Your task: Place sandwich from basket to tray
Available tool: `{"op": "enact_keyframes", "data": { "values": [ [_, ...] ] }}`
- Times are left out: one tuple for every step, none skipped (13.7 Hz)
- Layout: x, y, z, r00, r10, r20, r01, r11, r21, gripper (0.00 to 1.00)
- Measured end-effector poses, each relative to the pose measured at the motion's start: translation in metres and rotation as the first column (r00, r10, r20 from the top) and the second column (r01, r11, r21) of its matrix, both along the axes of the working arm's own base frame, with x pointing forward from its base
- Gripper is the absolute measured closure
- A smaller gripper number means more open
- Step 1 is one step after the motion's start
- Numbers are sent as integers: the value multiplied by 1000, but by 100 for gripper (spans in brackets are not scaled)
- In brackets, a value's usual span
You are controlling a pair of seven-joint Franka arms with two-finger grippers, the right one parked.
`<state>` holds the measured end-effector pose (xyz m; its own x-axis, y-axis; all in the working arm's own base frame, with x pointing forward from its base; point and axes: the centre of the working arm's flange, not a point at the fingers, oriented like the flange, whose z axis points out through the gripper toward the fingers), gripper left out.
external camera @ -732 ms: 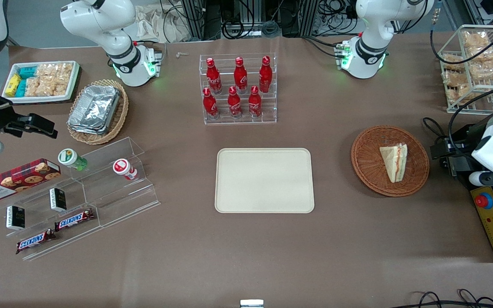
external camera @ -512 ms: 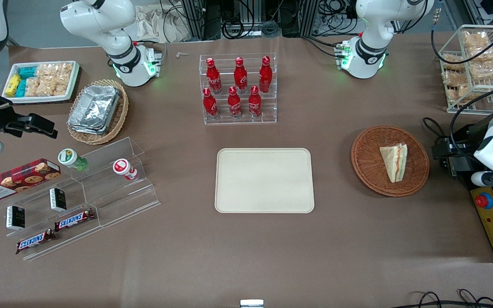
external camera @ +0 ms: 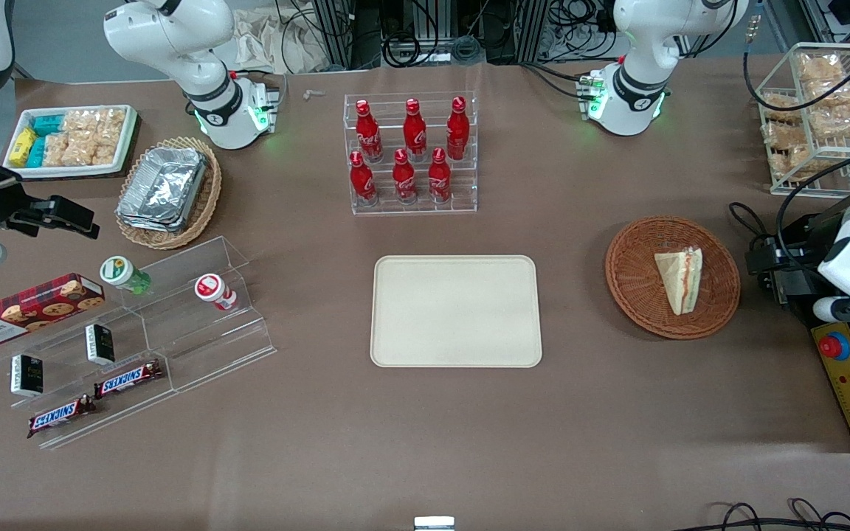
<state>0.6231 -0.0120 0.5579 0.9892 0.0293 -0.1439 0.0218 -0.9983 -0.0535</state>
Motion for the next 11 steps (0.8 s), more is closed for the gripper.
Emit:
{"op": "enact_keyframes", "data": {
  "values": [
    [-2,0,-4,1000,0,-4,0,1000,0,0],
    [-5,0,-9,1000,-1,1,1,1000,0,0],
    [-12,1,-15,1000,-2,12,2,1000,1,0],
    [-22,5,-23,1000,3,27,-3,1000,1,0],
    [-36,12,-35,999,12,47,-12,1000,1,0],
    [-51,17,-47,998,18,55,-18,1000,1,0],
    [-66,19,-61,998,21,56,-21,1000,1,0],
    [-80,20,-76,998,21,51,-21,1000,1,0],
    [-89,19,-91,999,23,44,-23,1000,0,0],
    [-96,19,-104,999,29,40,-29,1000,1,0],
    [-99,19,-118,998,38,40,-38,999,1,0]
  ]
}}
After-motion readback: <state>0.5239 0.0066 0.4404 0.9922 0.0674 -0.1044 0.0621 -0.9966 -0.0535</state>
